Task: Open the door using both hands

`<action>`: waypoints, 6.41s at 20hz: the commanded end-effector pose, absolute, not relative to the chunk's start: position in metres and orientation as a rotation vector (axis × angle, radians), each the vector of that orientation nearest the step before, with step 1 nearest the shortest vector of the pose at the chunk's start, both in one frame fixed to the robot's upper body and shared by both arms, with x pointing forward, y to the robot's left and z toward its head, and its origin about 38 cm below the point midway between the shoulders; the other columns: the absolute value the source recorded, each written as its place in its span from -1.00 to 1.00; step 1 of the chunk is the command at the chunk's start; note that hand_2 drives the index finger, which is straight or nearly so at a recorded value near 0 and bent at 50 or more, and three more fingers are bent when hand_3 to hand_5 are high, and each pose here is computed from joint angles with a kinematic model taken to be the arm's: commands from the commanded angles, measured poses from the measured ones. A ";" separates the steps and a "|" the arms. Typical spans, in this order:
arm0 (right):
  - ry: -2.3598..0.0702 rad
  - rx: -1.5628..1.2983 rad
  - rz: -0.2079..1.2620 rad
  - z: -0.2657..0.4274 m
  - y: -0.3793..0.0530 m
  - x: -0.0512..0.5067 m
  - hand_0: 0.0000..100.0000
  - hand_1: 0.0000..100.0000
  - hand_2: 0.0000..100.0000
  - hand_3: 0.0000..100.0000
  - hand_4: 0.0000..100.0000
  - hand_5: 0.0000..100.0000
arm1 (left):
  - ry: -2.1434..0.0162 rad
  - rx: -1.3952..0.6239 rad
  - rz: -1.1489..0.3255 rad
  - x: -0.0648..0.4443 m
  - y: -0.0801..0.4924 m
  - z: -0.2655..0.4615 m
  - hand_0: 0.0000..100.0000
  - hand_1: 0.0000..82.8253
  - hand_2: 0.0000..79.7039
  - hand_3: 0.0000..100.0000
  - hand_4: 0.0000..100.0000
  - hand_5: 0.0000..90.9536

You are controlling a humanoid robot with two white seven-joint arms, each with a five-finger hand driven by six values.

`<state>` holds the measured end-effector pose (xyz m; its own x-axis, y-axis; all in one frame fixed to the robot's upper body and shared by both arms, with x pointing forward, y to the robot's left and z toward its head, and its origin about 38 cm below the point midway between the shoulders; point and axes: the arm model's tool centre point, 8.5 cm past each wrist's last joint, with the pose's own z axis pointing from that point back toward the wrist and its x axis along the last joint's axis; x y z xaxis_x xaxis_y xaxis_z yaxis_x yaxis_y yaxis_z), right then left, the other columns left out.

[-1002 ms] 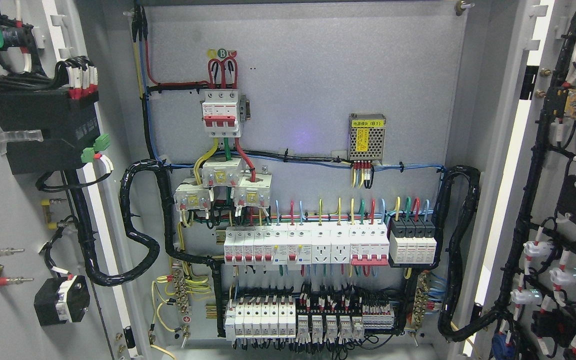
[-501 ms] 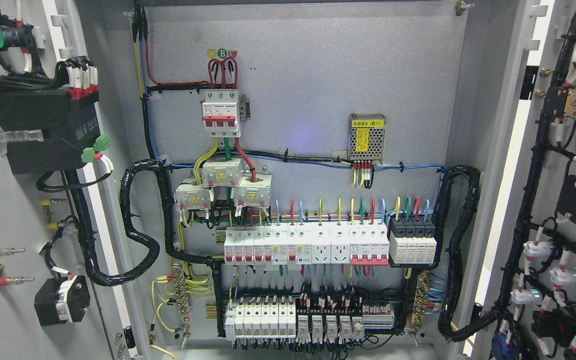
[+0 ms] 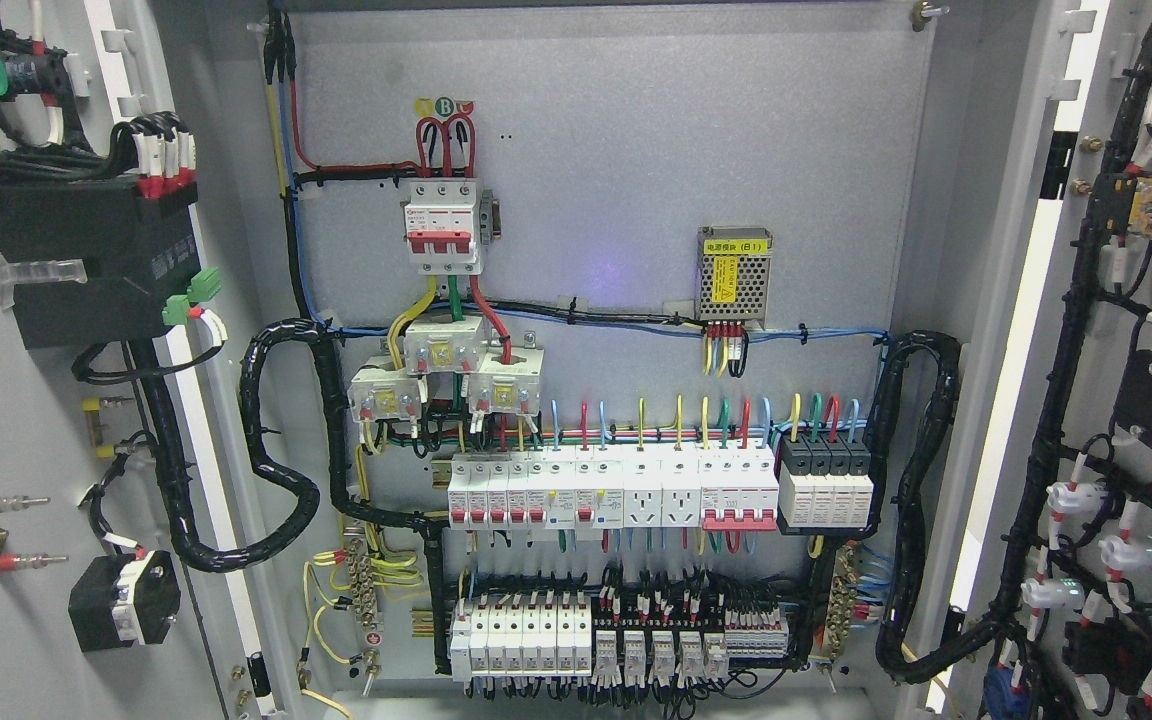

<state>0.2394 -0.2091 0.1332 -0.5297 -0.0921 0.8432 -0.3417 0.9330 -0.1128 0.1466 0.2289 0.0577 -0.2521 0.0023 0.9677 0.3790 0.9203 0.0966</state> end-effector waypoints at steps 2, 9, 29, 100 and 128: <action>-2.225 0.258 0.345 0.167 -0.237 0.249 -1.00 -1.00 -1.00 -1.00 -1.00 -1.00 | -2.004 -0.216 -0.387 0.166 0.248 0.101 -1.00 -1.00 -1.00 -1.00 -0.91 -1.00; -2.325 0.250 0.360 0.181 -0.246 0.243 -1.00 -1.00 -1.00 -1.00 -1.00 -1.00 | -2.130 -0.206 -0.425 0.177 0.251 0.119 -1.00 -1.00 -1.00 -1.00 -0.91 -1.00; -2.345 0.280 0.336 0.201 -0.282 0.241 -1.00 -1.00 -1.00 -1.00 -1.00 -1.00 | -2.458 -0.140 -0.473 0.213 0.260 0.174 -1.00 -1.00 -1.00 -1.00 -0.91 -1.00; -2.184 0.339 0.312 0.202 -0.379 0.240 -1.00 -1.00 -1.00 -1.00 -1.00 -1.00 | -2.567 0.178 -0.209 0.197 0.402 0.192 -1.00 -1.00 -1.00 -1.00 -0.92 -1.00; -2.121 0.405 0.336 0.201 -0.413 0.241 -1.00 -1.00 -1.00 -1.00 -1.00 -1.00 | -2.215 0.298 -0.023 0.263 0.484 0.181 -1.00 -1.00 -1.00 -1.00 -0.91 -1.00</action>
